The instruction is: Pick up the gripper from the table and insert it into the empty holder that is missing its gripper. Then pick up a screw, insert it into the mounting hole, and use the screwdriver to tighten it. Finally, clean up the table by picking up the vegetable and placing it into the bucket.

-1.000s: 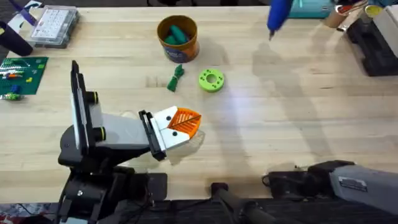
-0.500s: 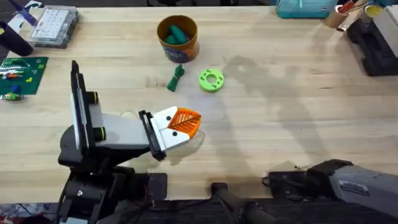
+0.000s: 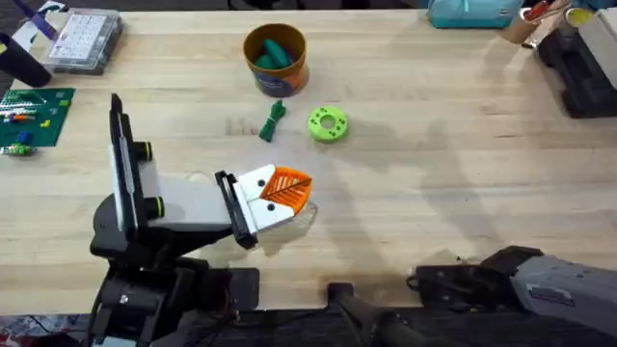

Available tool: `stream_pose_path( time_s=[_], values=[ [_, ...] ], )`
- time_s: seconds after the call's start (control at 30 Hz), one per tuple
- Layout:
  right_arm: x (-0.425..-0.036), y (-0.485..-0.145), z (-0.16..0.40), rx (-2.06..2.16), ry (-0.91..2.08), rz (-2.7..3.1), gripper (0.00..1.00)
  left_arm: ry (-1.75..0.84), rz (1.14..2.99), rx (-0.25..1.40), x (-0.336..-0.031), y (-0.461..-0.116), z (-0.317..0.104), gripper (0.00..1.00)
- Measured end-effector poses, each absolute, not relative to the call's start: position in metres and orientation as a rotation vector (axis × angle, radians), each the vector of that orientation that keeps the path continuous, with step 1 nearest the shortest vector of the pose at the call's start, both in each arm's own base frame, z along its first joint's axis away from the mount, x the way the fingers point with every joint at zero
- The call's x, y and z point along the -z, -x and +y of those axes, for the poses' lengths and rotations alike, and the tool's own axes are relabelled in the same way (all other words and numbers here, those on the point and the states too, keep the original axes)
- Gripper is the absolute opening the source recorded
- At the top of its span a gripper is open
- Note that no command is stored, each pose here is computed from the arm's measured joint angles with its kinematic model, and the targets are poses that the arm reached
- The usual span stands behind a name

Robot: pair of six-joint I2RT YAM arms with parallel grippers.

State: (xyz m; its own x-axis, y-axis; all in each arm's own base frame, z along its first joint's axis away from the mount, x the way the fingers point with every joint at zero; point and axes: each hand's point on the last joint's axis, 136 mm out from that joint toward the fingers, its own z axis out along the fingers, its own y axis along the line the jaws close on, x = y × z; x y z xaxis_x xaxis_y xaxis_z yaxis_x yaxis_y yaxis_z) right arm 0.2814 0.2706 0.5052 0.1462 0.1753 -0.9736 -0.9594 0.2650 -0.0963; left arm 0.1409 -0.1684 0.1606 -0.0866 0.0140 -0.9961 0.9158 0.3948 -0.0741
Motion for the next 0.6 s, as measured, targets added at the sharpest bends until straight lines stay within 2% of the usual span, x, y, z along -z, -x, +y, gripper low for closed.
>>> stream_pose_path(
  time_s=[0.17,0.6],
  values=[
    [-0.501,-0.252,0.292,-1.08,1.022,0.963,0.026,-0.886,1.456,0.946,-0.161,-0.141,-0.168,0.01],
    [-0.485,-0.203,0.31,-1.27,1.2,0.833,0.026,-0.886,1.456,0.946,-0.161,-0.141,-0.168,0.01]
  ],
)
